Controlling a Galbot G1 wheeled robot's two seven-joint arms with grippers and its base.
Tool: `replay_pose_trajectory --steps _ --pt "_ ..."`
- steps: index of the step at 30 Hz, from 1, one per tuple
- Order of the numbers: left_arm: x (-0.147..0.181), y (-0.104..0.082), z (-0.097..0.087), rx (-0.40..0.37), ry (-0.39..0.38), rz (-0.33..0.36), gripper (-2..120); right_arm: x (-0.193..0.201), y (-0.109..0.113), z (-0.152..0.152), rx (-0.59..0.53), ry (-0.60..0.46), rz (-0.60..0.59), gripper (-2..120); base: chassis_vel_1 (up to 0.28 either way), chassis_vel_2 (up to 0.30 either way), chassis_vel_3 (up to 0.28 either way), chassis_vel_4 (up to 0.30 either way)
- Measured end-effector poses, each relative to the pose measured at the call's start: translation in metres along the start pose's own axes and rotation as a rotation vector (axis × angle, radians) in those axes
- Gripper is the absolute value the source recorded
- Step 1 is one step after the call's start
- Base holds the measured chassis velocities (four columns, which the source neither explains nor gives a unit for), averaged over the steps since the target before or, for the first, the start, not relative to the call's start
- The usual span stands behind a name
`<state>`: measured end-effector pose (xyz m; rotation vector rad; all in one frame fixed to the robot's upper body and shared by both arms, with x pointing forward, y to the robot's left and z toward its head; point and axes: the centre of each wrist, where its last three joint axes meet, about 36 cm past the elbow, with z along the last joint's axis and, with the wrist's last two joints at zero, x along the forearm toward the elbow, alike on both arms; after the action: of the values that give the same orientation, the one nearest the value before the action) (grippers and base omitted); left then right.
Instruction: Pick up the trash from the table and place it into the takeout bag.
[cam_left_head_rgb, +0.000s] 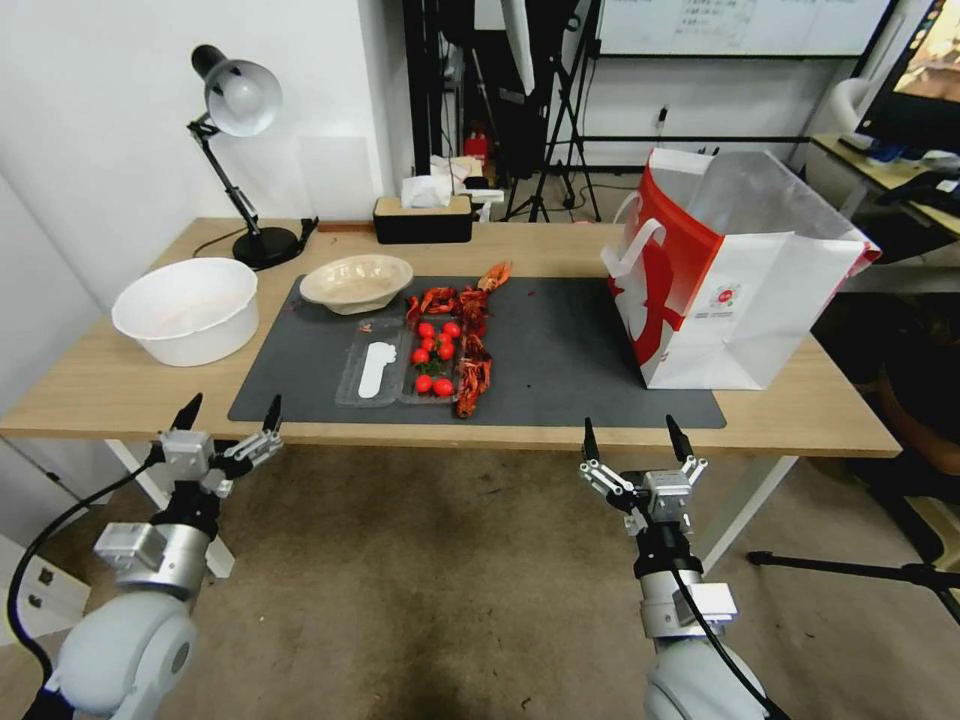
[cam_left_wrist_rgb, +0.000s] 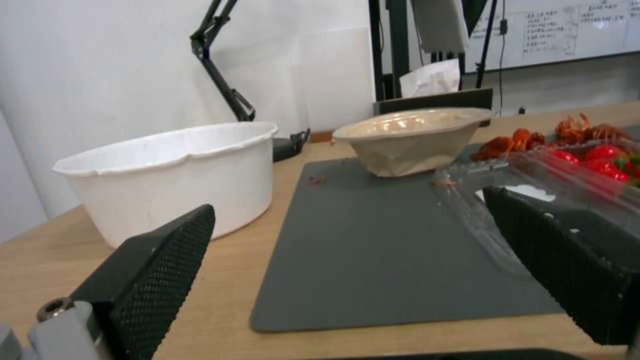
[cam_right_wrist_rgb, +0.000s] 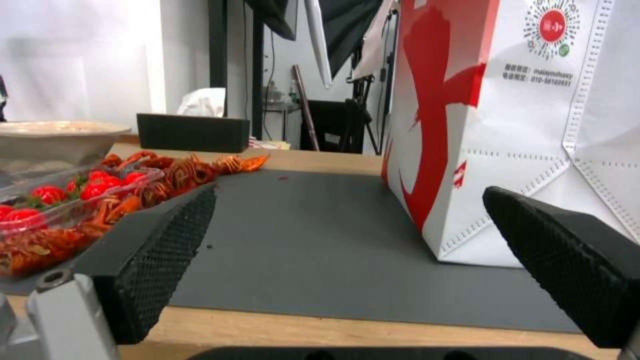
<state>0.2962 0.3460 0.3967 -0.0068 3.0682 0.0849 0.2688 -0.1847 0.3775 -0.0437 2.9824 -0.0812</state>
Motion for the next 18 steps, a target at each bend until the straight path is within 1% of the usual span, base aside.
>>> replay_pose_trajectory --steps 13,18 --pt "0.006 0.000 0.011 -0.014 0.003 -0.004 100 0.005 0.000 0.005 0.000 0.021 0.009 100 0.000 0.000 0.000 0.000" --pt "0.011 -0.001 0.019 -0.008 0.014 -0.009 100 0.007 0.000 0.007 0.000 0.026 0.012 100 0.000 0.000 0.000 0.000"
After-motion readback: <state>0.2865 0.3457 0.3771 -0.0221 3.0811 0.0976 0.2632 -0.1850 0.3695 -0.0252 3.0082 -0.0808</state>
